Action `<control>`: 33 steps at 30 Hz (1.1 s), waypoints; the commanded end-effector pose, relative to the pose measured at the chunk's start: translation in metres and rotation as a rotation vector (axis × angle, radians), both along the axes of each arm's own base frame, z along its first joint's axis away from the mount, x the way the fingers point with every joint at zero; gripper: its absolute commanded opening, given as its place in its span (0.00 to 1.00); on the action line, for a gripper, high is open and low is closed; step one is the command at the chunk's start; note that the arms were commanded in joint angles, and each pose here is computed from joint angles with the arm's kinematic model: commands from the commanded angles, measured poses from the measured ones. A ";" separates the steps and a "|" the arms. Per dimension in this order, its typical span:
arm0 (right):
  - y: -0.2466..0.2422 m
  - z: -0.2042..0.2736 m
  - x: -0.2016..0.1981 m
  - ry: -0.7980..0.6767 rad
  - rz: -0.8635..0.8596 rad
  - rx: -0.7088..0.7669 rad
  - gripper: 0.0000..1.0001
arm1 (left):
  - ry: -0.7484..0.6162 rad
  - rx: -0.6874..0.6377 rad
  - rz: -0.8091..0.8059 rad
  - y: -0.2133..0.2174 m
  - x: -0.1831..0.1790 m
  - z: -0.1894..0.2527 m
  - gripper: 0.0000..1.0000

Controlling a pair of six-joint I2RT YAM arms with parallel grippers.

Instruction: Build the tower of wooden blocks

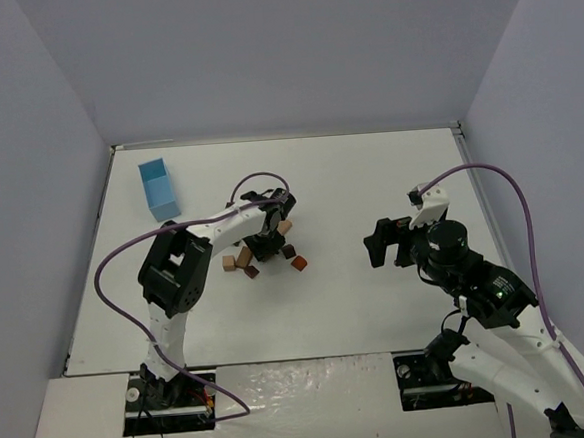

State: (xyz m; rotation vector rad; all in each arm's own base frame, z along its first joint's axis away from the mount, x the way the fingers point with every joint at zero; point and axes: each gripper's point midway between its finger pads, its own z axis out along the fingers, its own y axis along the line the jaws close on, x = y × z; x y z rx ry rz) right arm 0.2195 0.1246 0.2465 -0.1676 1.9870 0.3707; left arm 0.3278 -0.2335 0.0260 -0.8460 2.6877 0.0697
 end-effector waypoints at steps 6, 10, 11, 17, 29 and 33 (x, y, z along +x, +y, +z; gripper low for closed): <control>0.003 0.015 0.012 -0.059 -0.025 0.018 1.00 | 0.074 0.021 -0.188 -0.002 -0.030 -0.006 0.01; 0.001 0.017 0.013 -0.065 -0.035 0.015 1.00 | 0.132 0.046 -0.387 -0.009 -0.060 -0.011 0.02; 0.001 0.017 0.013 -0.065 -0.036 0.016 1.00 | 0.138 0.045 -0.420 -0.012 -0.068 -0.011 0.04; 0.001 0.016 0.014 -0.063 -0.040 0.014 1.00 | 0.136 0.055 -0.596 -0.024 -0.099 -0.007 0.26; 0.002 0.018 0.013 -0.062 -0.039 0.026 1.00 | -0.001 0.048 -0.603 -0.033 -0.079 0.029 0.67; 0.001 0.019 0.012 -0.064 -0.039 0.031 1.00 | -0.039 0.020 -0.573 -0.042 -0.071 0.040 0.67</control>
